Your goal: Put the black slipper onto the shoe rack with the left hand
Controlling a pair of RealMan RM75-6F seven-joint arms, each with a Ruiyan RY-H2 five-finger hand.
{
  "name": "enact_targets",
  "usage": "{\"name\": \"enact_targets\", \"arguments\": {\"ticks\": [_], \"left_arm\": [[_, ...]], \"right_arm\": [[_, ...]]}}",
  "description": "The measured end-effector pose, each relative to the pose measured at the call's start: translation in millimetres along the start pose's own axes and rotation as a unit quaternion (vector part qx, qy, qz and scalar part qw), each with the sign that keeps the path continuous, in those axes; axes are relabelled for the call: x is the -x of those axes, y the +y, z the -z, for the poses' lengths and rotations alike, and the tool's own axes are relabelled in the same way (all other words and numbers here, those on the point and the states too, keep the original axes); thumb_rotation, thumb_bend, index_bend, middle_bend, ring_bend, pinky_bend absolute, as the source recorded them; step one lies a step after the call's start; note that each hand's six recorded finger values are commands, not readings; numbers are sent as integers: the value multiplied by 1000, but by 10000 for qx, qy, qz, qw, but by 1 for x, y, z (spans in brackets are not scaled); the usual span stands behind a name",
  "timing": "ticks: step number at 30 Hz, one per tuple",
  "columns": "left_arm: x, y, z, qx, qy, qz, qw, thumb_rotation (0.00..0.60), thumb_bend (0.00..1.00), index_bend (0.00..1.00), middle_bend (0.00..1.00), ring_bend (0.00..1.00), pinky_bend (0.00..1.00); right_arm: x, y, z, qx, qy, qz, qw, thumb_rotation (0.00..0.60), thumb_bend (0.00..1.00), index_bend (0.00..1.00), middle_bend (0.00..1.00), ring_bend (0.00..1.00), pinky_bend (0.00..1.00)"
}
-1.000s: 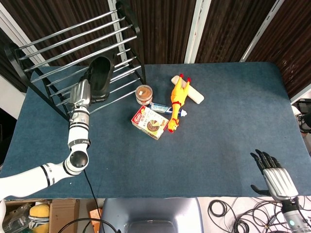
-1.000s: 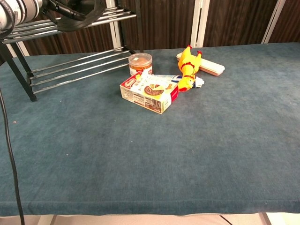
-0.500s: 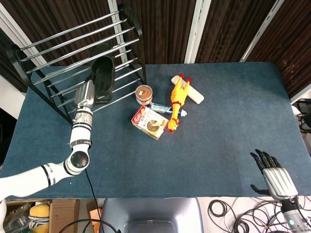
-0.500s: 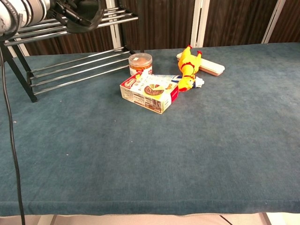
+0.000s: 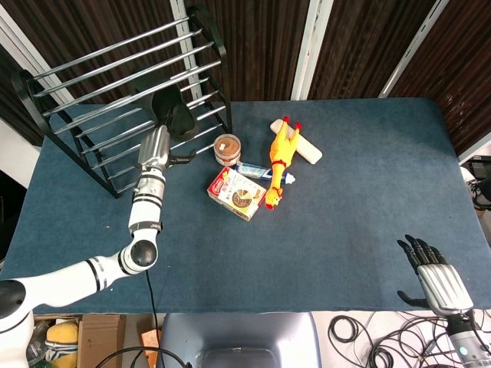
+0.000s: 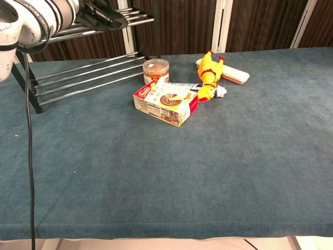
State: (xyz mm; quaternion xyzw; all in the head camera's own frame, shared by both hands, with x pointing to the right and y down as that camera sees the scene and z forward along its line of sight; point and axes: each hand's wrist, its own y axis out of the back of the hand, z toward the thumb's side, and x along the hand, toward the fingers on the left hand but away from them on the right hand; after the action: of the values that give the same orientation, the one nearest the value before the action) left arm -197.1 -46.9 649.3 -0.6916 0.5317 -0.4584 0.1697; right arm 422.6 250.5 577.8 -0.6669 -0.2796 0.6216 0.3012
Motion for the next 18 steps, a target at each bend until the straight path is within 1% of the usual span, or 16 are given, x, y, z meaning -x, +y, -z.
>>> {"name": "enact_targets", "arguments": {"ticks": [6,12,15,18], "left_arm": [[0,1,-3,-11,-74,-96,9999,572,265,0,118,90,260],[3,9,-1,-76,-136,-194,9997,576,274,0,119,82,260],[15,13,-1,-164,-307,-127,9993,572,281,0,119,83,254],[39,20,6,-361,-561,3,9978,566,283,0,119,83,246]], "right_arm": [[0,0,0,1,4,-4,10000,600,120,0,0,0,136],[0,-1,0,-22,5,-5,10000,600,121,0,0,0,136],[0,-1,0,-24,-5,-2,10000,600,121,0,0,0,136],[0,-1,0,-39,-13,-5,10000,600,121,0,0,0,136]]}}
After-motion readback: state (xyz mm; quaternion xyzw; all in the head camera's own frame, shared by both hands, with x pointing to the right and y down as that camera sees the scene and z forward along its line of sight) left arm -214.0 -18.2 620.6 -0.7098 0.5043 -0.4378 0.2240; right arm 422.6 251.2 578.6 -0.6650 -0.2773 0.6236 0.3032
